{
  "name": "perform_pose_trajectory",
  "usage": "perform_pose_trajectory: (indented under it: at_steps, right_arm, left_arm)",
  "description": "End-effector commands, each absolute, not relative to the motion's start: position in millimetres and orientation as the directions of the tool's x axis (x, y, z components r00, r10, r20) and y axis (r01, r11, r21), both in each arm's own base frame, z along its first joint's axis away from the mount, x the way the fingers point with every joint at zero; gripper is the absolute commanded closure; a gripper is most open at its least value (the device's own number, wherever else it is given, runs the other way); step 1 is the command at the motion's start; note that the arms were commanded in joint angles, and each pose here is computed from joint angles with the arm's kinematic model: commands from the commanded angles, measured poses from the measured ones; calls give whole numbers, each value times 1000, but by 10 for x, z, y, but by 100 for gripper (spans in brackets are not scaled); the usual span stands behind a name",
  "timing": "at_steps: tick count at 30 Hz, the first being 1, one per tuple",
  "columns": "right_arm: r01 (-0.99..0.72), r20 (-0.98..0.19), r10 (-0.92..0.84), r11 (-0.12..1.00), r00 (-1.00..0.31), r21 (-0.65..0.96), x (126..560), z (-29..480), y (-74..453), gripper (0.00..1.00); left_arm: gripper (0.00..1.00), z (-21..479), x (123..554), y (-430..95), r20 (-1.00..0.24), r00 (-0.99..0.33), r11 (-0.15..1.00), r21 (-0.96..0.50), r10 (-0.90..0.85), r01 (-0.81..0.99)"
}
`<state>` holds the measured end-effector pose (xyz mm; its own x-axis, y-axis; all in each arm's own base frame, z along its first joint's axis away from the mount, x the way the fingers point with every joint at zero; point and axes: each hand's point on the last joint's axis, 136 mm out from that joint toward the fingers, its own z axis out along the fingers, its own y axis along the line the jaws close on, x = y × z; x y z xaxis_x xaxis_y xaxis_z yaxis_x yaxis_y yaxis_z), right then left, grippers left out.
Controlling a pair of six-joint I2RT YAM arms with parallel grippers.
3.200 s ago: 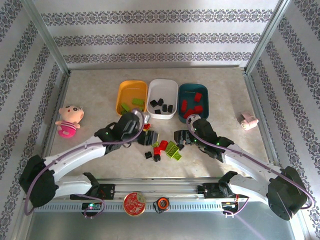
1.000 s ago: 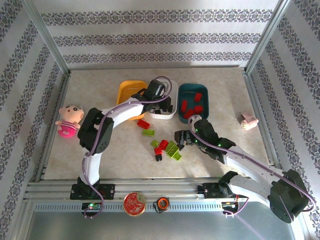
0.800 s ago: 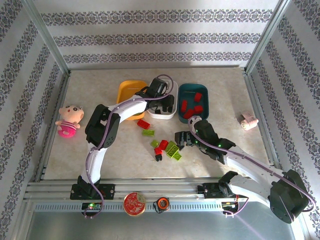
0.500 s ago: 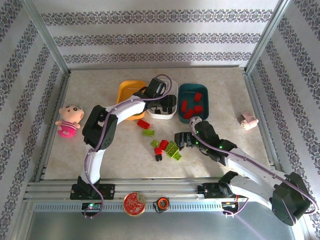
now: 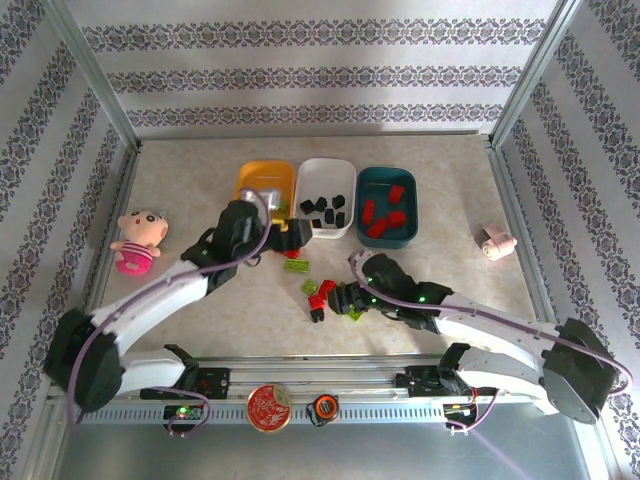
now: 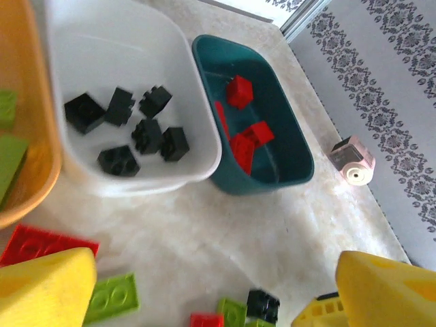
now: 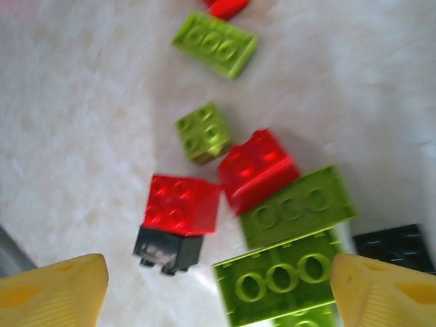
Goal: Sort the legos into containers by color
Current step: Pick up the lego from the bottom-center of the table.
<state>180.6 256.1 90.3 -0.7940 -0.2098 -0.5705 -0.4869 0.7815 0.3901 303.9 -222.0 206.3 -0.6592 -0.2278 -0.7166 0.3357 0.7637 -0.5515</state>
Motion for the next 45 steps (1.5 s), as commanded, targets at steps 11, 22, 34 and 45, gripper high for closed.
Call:
perform_pose_trajectory:
  at_steps: [11, 22, 34, 45]
  right_arm:
    - [-584, -444, -471, 797, -762, 155, 1456, 574, 2958, 28]
    - [-552, -390, -491, 832, -779, 54, 1597, 318, 3041, 43]
    - [-567, -383, -500, 819, -777, 83, 1616, 195, 3177, 57]
    - [-632, -478, -471, 729, -741, 262, 1385, 820, 3144, 70]
  left_arm:
    - [0, 2037, 2403, -1595, -717, -611, 778, -576, -334, 250]
    - [0, 1972, 2363, -1558, -712, -615, 781, -577, -339, 238]
    - [0, 1882, 2354, -1548, -708, -625, 789, -570, -330, 230]
    - [0, 1763, 2351, -1568, -697, -635, 782, -580, -333, 227]
